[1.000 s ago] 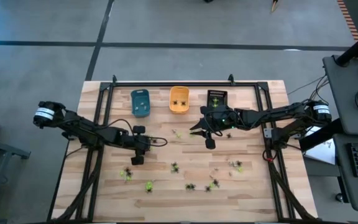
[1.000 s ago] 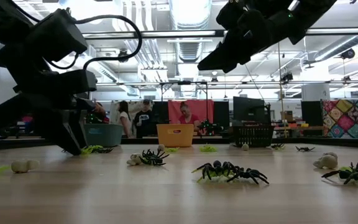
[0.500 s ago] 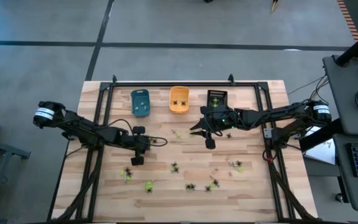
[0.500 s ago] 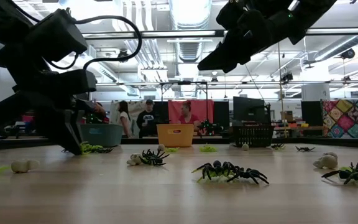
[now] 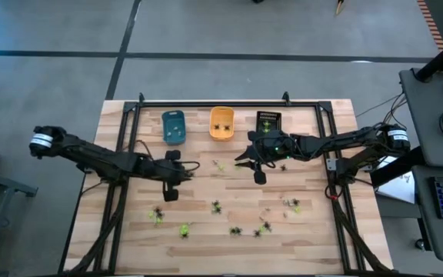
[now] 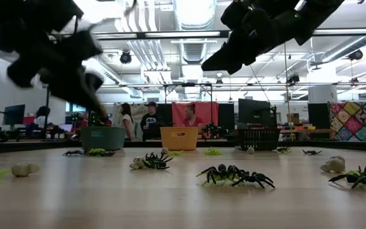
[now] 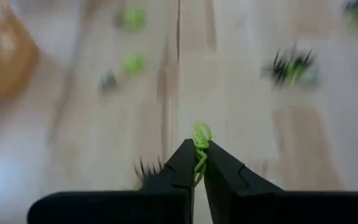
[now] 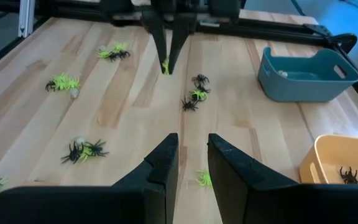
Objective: Sort Halloween decoration
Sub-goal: Put the green spider toy into the black bin
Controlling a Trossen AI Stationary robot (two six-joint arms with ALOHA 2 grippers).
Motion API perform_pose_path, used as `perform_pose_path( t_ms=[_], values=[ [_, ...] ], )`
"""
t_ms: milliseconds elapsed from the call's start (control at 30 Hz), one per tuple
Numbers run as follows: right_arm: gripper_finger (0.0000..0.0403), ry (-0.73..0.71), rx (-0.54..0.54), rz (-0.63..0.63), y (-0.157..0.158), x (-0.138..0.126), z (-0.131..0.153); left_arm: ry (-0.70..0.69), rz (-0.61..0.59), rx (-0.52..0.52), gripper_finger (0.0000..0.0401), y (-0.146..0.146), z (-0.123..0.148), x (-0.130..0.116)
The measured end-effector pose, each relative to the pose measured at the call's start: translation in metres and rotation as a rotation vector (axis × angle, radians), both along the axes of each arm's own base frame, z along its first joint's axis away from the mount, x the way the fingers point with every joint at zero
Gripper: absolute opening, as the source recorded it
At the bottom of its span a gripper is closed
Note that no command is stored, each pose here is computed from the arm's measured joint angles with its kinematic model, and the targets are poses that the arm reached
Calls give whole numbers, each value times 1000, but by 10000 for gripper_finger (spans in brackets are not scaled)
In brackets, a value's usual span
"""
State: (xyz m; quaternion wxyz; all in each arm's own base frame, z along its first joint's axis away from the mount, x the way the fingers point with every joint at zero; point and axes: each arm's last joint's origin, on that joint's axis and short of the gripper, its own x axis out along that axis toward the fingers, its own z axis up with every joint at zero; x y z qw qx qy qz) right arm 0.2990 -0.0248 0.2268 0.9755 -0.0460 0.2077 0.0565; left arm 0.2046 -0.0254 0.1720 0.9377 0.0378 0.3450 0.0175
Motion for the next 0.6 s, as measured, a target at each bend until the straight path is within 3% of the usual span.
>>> perform_pose_path(
  t_ms=[300, 400, 600],
  values=[
    [77, -116, -14, 10, 2, 5, 9, -424, -76, 124, 1, 3, 62, 14],
    [77, -173, -35, 23, 4, 10, 11, -533, -79, 142, 1, 3, 70, 19],
    [77, -326, -57, 34, 6, 24, 10, -613, -75, 148, 1, 2, 66, 29]
  ],
)
